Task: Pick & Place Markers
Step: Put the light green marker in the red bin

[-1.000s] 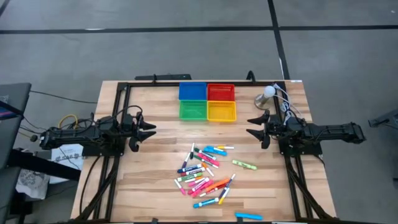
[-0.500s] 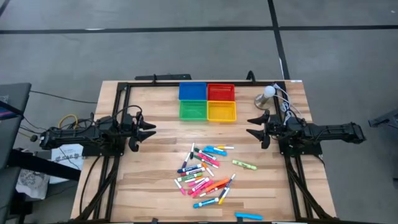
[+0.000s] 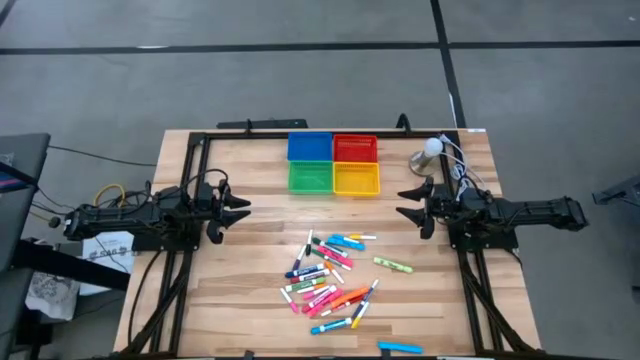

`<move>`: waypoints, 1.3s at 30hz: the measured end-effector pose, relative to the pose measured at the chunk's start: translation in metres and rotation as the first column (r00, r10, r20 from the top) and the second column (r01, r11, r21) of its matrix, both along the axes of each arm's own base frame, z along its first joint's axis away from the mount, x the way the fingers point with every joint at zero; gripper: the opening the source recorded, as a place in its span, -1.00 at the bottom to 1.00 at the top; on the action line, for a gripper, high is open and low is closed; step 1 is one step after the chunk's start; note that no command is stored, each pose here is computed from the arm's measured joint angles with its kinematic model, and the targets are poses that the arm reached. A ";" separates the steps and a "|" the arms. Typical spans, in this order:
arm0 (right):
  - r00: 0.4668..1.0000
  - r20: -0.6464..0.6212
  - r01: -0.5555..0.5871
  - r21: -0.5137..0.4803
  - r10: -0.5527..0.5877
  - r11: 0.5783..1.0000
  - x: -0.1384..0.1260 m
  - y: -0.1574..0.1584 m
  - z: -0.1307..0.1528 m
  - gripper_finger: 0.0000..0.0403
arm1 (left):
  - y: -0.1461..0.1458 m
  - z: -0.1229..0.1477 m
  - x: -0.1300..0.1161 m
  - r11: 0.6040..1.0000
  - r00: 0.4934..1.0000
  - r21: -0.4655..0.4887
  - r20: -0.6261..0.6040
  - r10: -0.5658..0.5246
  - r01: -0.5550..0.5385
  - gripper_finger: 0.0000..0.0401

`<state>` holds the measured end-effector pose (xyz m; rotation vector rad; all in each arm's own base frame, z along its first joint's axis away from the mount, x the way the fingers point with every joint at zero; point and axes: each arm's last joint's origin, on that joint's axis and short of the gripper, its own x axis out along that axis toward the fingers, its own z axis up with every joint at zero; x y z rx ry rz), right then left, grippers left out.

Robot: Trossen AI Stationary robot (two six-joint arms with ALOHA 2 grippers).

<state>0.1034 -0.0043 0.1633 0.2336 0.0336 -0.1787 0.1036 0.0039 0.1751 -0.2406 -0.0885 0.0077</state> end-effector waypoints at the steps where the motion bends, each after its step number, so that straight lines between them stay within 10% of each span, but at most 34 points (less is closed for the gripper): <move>1: 1.000 0.005 0.001 0.026 -0.001 1.000 0.000 0.000 0.000 0.21 | 0.000 0.000 0.000 1.000 1.000 0.000 0.000 0.000 0.000 -0.30; 10: 0.999 0.035 0.006 0.177 -0.012 0.984 0.000 0.000 0.000 0.21 | 0.000 0.000 0.000 1.000 1.000 0.000 0.001 0.000 0.000 -0.30; 26: 0.992 0.127 0.000 0.070 -0.009 0.998 -0.006 0.000 0.043 0.21 | 0.000 0.001 0.000 1.000 1.000 0.000 0.008 0.000 0.000 -0.30; 39: 0.961 -0.238 -0.119 0.112 0.143 0.987 0.000 0.012 0.101 0.21 | 0.000 0.001 0.000 1.000 1.000 0.000 0.010 0.000 0.000 -0.30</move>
